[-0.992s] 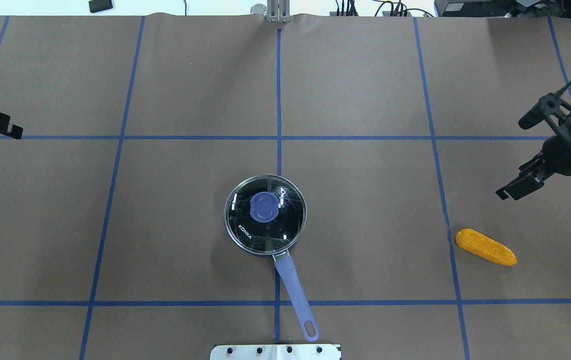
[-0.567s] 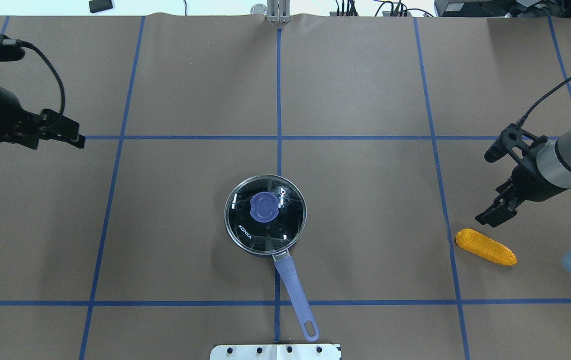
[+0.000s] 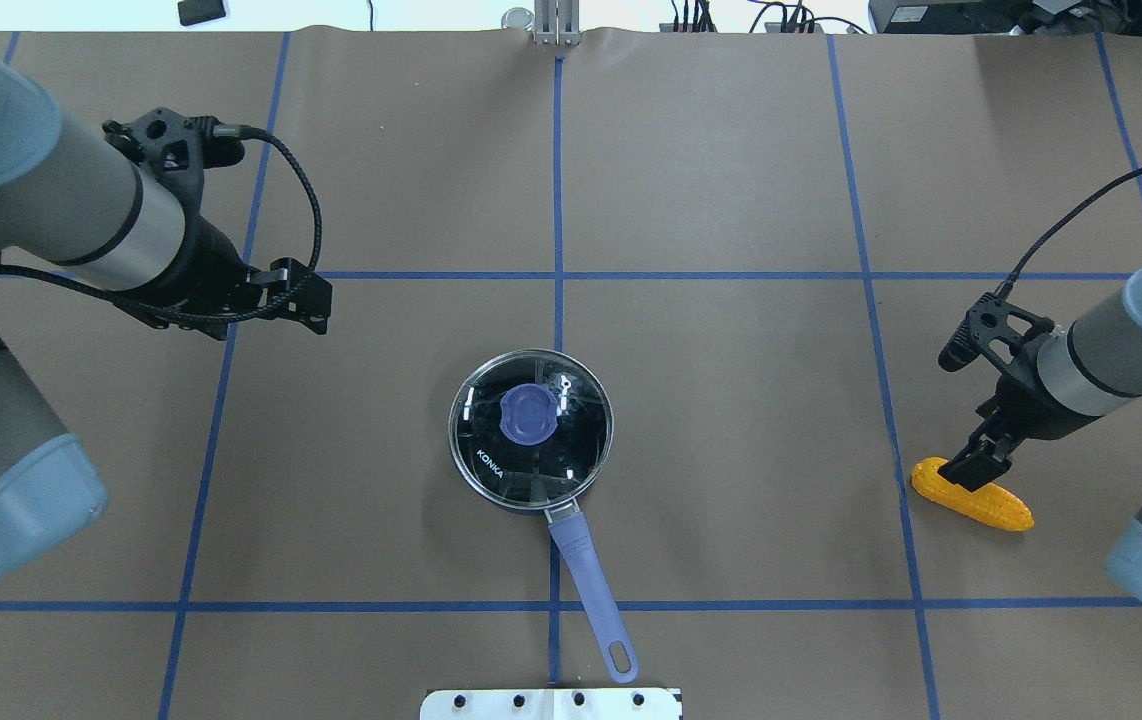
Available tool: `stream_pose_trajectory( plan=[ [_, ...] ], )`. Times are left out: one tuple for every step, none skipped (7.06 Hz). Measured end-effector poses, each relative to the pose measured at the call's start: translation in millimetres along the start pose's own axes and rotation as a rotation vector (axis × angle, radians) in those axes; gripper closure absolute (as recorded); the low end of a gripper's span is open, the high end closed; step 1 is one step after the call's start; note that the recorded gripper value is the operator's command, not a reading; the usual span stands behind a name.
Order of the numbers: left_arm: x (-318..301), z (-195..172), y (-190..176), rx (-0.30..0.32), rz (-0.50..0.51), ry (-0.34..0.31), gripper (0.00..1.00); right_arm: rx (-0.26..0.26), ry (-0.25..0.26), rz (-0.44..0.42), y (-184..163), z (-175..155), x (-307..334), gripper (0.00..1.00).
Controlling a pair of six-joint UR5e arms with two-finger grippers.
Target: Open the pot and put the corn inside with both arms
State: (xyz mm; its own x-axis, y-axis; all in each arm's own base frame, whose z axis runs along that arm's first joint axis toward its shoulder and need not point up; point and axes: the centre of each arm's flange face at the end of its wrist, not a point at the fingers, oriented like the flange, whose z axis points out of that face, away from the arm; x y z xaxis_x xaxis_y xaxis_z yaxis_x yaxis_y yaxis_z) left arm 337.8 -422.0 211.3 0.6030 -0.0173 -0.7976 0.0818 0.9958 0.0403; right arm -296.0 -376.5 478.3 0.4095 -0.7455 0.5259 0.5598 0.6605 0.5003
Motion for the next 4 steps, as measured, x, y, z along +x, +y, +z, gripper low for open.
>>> stream_pose_trajectory(
  plan=[
    [27,10,10,0.006,-0.022,-0.001,0.00,-0.013,0.010,-0.003,3,7,0,0.00],
    [51,21,17,0.006,-0.040,0.000,0.00,-0.024,0.018,-0.009,5,14,-1,0.00],
    [72,29,24,0.007,-0.052,0.002,0.00,-0.033,0.024,-0.017,6,21,-2,0.00],
    [88,33,28,0.007,-0.061,0.007,0.00,-0.040,0.025,-0.023,6,27,-3,0.00]
  ],
)
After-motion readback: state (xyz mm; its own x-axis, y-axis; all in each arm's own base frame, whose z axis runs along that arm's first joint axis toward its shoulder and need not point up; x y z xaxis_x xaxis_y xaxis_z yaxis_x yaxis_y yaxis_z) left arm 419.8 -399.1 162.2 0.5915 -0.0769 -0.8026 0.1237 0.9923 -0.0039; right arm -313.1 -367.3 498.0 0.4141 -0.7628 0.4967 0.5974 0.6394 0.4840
